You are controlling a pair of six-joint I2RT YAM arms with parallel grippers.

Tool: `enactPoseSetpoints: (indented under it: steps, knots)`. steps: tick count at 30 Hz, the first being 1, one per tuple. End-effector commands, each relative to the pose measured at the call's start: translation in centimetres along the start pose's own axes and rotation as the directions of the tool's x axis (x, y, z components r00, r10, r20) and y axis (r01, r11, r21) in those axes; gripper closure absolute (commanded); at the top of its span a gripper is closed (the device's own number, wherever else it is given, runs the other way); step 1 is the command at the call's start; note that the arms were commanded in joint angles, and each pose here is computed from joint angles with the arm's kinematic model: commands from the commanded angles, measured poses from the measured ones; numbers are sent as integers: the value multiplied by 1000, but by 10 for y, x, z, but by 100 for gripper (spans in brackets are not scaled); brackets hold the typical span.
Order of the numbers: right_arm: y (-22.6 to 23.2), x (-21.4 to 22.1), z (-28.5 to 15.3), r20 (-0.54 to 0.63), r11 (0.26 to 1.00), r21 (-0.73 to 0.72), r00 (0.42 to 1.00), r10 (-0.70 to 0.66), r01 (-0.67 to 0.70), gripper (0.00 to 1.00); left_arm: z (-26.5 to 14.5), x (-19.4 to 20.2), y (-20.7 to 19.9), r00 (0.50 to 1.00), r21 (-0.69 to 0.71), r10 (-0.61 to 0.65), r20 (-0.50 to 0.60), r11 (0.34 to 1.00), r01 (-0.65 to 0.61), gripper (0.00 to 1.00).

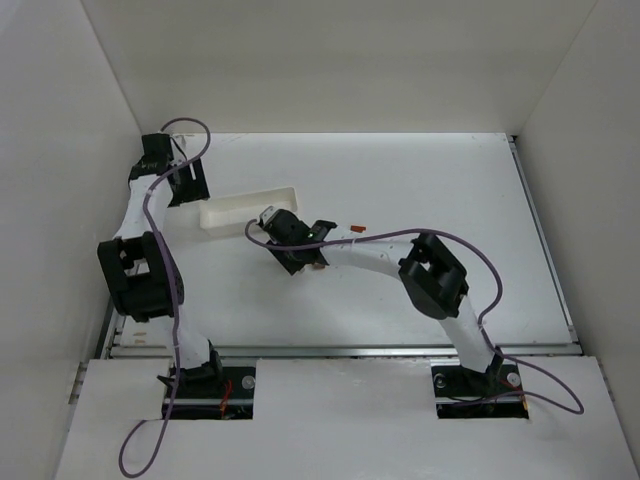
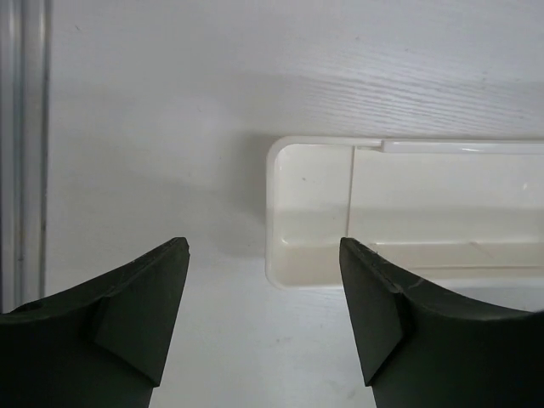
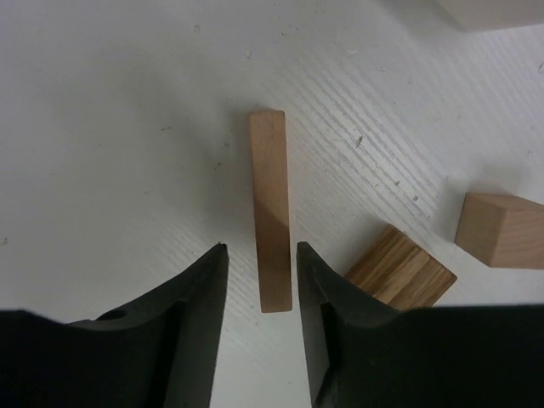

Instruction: Build the wood block tower

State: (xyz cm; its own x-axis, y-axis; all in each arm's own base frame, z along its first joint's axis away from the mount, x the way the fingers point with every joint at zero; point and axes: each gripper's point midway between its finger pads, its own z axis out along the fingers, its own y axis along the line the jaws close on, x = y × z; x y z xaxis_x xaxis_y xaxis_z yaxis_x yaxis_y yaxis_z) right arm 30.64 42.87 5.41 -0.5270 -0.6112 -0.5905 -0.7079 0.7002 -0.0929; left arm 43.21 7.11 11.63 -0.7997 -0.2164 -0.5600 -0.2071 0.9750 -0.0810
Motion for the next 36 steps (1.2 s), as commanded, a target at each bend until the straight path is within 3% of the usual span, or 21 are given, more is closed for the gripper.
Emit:
enactPoseSetpoints:
  steps: [1,5,9,13,16,20,24,28,34,36]
  knots:
    - [-3,-27,-10,64,1000,23,998,11,-13,58,-37,-13,-3,995,22,52,83,998,-54,31]
    - [1,-23,-6,51,1000,4,999,9,-9,82,-54,-8,-3,992,22,62,111,998,-65,31]
    - [5,-32,-19,82,999,24,996,-24,22,100,-60,-8,-3,990,20,72,123,997,-75,31]
    - [6,-26,-39,92,995,65,992,-86,80,100,-78,-16,-3,981,10,75,178,997,-78,31]
    - [-17,-21,-62,106,979,182,988,-112,92,100,-81,-18,-3,979,10,76,188,997,-79,31]
    - [-57,-5,-101,118,925,372,985,-122,70,100,-91,-19,-4,975,9,77,211,997,-80,31]
    - [-95,41,-123,54,840,541,995,-86,43,100,-99,-22,-8,970,28,78,232,996,-87,30]
    - [-109,101,-106,-75,793,605,997,-35,73,100,-101,-19,-11,967,30,103,234,993,-113,30]
    - [-119,140,-72,-182,715,692,983,36,102,100,-100,-19,-16,965,23,118,233,992,-126,30]
    - [-112,140,-67,-179,739,669,982,64,74,100,-101,-17,-16,965,22,118,233,992,-126,30]
